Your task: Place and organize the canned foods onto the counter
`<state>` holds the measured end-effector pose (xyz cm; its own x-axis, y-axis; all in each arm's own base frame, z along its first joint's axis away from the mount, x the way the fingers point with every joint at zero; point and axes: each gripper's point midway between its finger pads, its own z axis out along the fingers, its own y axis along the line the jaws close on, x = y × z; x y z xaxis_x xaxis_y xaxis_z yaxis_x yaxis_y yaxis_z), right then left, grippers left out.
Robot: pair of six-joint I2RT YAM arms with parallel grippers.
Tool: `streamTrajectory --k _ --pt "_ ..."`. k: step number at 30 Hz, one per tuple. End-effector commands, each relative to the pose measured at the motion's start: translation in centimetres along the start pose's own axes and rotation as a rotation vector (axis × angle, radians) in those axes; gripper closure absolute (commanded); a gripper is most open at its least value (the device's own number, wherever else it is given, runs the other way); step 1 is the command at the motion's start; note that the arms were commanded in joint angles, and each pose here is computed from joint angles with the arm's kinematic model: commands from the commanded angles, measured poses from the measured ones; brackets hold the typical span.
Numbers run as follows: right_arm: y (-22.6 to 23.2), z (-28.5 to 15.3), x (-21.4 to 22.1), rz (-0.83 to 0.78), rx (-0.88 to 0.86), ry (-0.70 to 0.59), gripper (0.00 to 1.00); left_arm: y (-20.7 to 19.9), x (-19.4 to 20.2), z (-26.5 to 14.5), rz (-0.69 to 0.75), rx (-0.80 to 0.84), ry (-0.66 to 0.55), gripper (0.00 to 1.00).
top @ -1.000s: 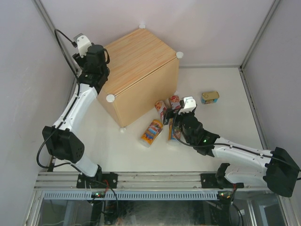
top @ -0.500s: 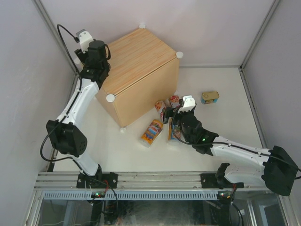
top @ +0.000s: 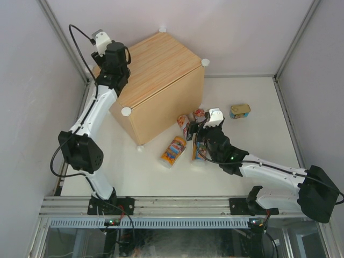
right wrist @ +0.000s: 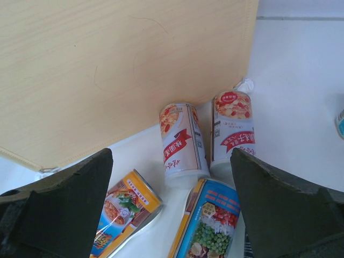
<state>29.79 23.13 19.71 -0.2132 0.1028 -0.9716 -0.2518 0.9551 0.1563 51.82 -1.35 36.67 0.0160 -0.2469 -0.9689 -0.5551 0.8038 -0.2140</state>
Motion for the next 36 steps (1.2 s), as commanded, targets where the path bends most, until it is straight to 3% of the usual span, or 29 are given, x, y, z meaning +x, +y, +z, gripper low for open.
streamTrajectory --k 1,15,17,19,23,29,36 --pt "0.6 0.4 -2.5 0.064 -0.009 -0.057 0.09 -2.9 -1.9 -0.5 -0.087 0.062 -0.026 0.99" --pt "0.1 0.5 -2.1 0.062 0.0 -0.037 0.08 -3.5 -0.4 -0.1 -0.116 0.001 0.01 0.92" --pt "0.1 0.5 -2.1 0.064 -0.002 -0.036 0.08 -3.5 -0.3 -0.1 -0.122 0.001 0.012 0.83" --pt "0.1 0.5 -2.1 0.066 -0.006 -0.037 0.08 -3.4 -0.3 -0.2 -0.125 0.0 0.012 0.58" --pt "0.2 0.4 -2.2 0.068 -0.008 -0.038 0.08 -3.4 -0.3 -0.4 -0.126 -0.001 0.01 0.34" --pt "0.1 0.3 -2.3 0.067 -0.008 -0.037 0.08 -3.3 -0.5 -0.6 -0.122 -0.004 0.005 0.19" --pt "0.0 0.3 -2.5 0.069 -0.004 -0.043 0.08 -3.5 -2.2 -1.7 -0.112 0.012 -0.028 0.15"
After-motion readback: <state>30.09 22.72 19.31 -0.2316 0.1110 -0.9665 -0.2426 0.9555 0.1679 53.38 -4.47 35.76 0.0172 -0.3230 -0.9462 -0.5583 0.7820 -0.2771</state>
